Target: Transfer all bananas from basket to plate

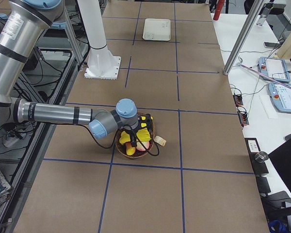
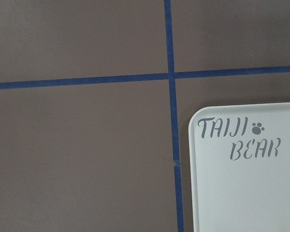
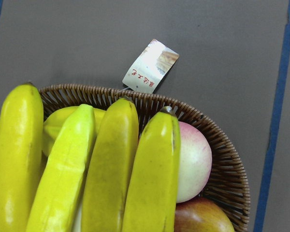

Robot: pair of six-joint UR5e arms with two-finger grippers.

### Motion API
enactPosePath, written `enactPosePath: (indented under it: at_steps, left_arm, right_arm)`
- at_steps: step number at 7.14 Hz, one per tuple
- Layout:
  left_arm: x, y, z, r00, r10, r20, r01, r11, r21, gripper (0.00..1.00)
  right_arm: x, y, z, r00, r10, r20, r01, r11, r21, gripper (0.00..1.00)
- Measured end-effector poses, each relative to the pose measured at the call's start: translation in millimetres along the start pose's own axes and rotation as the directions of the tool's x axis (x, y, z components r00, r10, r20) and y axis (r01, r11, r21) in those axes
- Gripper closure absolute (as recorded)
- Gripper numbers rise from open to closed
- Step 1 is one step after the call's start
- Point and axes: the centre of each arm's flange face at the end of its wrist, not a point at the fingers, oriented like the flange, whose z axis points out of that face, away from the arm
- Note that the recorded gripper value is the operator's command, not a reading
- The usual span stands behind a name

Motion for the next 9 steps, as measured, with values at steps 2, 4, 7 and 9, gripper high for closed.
enactPosePath:
  at_steps: [2, 4, 7, 9]
  left_arm:
    - [-1, 0, 1, 1.0, -0.002, -0.002, 0.002, 1.0, -0.002, 0.0]
    - [-1, 0, 1, 1.0, -0.003, -0.002, 0.003, 1.0, -0.003, 0.0]
    - [-1, -1, 2, 1.0, -0.003, -0.002, 0.003, 1.0, -0.004, 0.0]
    - [-1, -1, 2, 1.0, -0.002, -0.002, 0.002, 1.0, -0.004, 0.0]
  right_arm:
    - [-5, 3, 12, 1.0, -0.021, -0.011, 0.02, 0.999, -0.032, 0.01]
    - [-7, 6, 19, 0.999, -0.032, -0.011, 0.031, 0.998, -0.052, 0.01]
    - [1, 17, 24, 1.0, -0.02, -0.018, 0.018, 0.997, -0.078, 0.01]
    - [7, 21, 30, 1.0, -0.012, -0.023, 0.01, 0.996, -0.094, 0.12]
